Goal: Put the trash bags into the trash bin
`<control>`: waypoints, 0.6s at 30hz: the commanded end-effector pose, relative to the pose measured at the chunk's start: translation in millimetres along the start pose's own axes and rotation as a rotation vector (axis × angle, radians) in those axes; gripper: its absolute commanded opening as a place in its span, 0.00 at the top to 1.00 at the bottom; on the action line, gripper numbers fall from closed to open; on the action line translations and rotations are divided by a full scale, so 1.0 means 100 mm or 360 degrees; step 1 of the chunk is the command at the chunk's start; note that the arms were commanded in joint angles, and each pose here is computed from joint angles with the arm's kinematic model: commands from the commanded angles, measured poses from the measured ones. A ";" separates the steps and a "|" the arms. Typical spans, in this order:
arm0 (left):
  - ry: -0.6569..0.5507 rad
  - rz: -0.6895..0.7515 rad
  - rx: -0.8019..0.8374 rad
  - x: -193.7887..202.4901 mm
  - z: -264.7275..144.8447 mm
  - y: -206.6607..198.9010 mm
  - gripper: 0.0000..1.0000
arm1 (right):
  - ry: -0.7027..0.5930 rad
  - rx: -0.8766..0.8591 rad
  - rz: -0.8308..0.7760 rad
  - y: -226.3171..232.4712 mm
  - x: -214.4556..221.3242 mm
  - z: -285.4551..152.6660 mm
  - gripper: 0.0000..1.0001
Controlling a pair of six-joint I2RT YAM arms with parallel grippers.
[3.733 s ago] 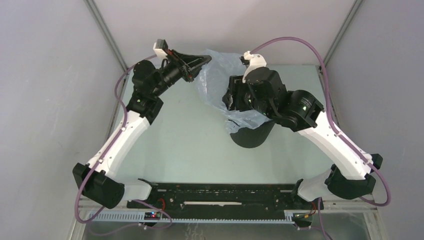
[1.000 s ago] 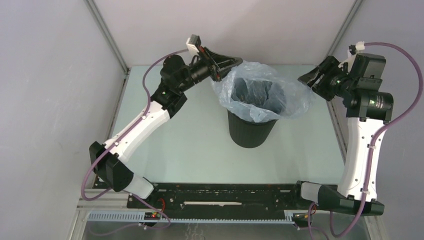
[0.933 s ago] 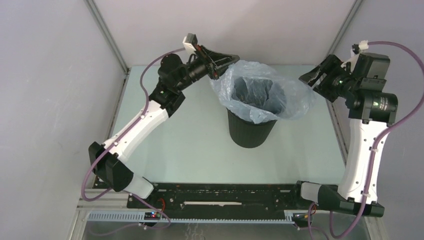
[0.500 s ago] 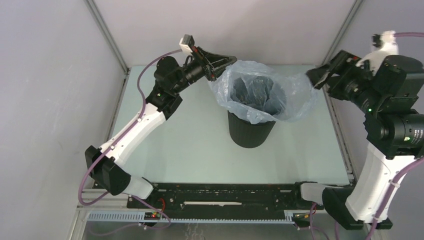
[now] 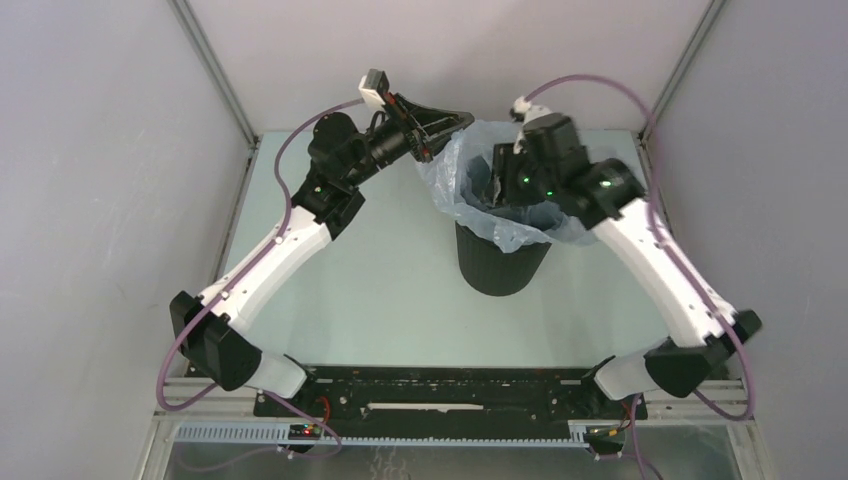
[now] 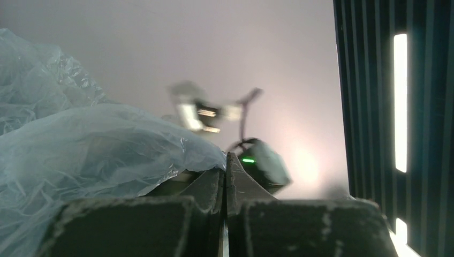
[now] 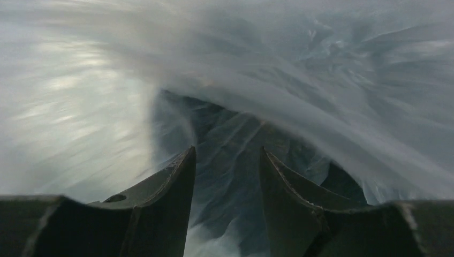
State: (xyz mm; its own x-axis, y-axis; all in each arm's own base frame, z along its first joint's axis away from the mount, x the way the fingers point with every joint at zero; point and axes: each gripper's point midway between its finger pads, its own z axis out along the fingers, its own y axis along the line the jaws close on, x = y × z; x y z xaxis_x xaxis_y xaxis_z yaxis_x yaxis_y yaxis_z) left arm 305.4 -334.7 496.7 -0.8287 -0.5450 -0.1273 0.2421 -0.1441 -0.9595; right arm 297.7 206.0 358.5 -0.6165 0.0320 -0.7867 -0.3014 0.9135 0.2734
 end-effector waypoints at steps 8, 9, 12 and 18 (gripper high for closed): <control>-0.0065 0.0036 -0.0003 -0.06 -0.13 -0.02 1.00 | -0.0151 0.0323 -0.0083 -0.54 0.31 1.04 0.43; -0.0078 0.0037 -0.0014 -0.08 -0.12 0.02 1.00 | -0.0118 0.0342 -0.0095 -0.59 0.39 1.13 0.43; -0.0086 0.0049 -0.0041 -0.11 -0.08 0.10 1.00 | -0.0018 0.0421 -0.0108 -0.74 0.64 1.35 0.42; -0.0088 0.0104 -0.0109 -0.12 -0.06 0.24 1.00 | 0.0184 0.0401 -0.0041 -0.84 1.08 1.65 0.41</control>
State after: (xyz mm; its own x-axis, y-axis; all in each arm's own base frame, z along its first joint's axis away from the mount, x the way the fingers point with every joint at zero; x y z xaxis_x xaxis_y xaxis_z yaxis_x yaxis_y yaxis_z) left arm 314.4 -329.1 479.5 -0.8075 -0.5767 -0.1239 0.2202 -0.0998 -0.9703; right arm 369.8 198.0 173.0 -0.6835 -0.0549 -0.7279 -0.1504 0.9864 0.0668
